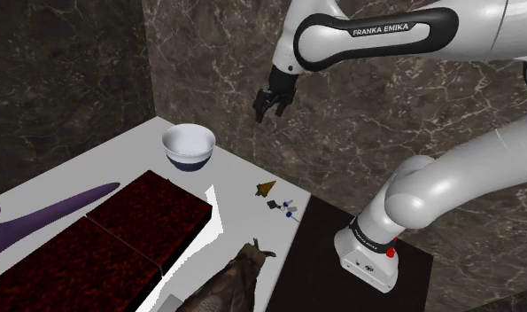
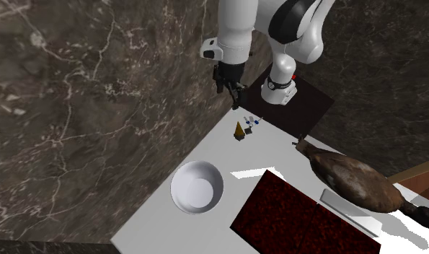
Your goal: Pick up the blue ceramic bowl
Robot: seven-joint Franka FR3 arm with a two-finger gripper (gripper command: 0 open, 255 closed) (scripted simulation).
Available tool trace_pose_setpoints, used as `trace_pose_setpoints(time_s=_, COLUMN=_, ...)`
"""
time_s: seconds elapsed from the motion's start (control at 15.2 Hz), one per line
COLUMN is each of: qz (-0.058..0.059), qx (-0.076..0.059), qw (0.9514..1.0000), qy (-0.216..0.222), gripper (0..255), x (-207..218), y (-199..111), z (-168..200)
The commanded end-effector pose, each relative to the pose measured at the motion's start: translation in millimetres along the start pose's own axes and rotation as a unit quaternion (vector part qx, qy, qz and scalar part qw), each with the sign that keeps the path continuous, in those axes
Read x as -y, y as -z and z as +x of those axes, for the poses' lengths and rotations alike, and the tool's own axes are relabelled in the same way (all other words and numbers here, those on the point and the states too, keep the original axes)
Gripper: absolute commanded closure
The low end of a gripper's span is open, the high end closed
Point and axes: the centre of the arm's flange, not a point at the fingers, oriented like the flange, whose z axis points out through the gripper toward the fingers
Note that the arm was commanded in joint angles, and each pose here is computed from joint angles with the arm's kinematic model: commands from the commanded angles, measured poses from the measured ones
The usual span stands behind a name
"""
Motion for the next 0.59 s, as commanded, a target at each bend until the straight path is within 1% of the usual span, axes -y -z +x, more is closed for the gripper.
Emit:
trace_pose_setpoints(time_s=0.0, qz=0.005, qx=0.001, qw=1.0000, qy=-0.008, gripper=0, x=2.7, y=-20.9, z=21.6)
trace_pose_setpoints(time_s=0.53, qz=0.021, qx=0.004, qw=0.9991, qy=-0.038, gripper=0, x=20.7, y=-93.6, z=95.7)
